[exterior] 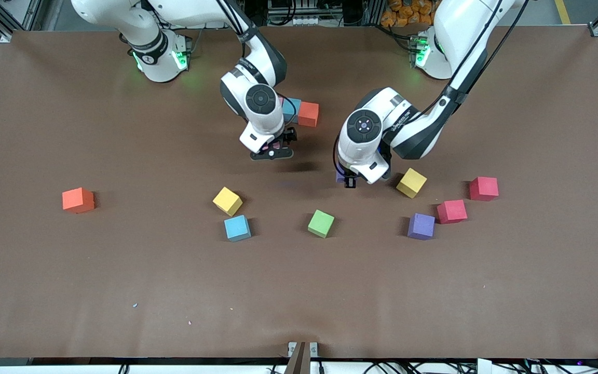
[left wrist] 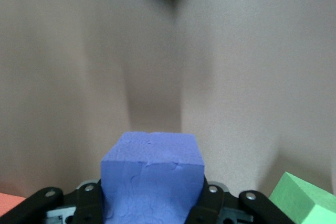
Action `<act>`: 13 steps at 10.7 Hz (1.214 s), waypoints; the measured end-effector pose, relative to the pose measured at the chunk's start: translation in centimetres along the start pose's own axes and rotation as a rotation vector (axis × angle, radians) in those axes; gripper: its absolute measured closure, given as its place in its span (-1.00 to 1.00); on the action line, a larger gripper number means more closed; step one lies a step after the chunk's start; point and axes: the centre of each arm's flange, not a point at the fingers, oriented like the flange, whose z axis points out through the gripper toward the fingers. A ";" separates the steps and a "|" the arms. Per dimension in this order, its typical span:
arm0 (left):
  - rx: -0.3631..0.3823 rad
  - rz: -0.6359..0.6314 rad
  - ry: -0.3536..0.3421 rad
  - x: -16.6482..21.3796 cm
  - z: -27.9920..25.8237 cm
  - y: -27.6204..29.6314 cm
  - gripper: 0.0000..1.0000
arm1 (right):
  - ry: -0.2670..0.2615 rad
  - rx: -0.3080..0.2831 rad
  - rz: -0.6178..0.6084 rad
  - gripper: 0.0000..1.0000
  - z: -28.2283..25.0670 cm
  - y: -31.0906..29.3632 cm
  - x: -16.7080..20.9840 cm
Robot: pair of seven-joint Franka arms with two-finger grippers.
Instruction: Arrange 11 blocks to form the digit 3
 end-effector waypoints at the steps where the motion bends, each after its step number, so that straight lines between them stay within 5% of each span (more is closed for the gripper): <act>1: -0.008 0.001 -0.006 -0.1 0.2 -0.5 -0.13 | -0.006 0.000 -0.010 -1.00 -1.0 0.4 0.2; 5: -0.026 -0.012 -0.019 -1.5 0.7 -2.4 -0.13 | 0.011 0.010 -0.061 -1.00 -6.0 2.7 2.1; 9: -0.057 -0.066 -0.016 -6.1 1.4 -6.6 -0.13 | 0.115 -0.079 -0.204 -1.00 -8.4 6.5 6.3; 13: -0.067 -0.072 -0.007 -9.6 4.9 -10.3 -0.13 | 0.236 -0.075 -0.398 -1.00 -7.9 10.5 11.5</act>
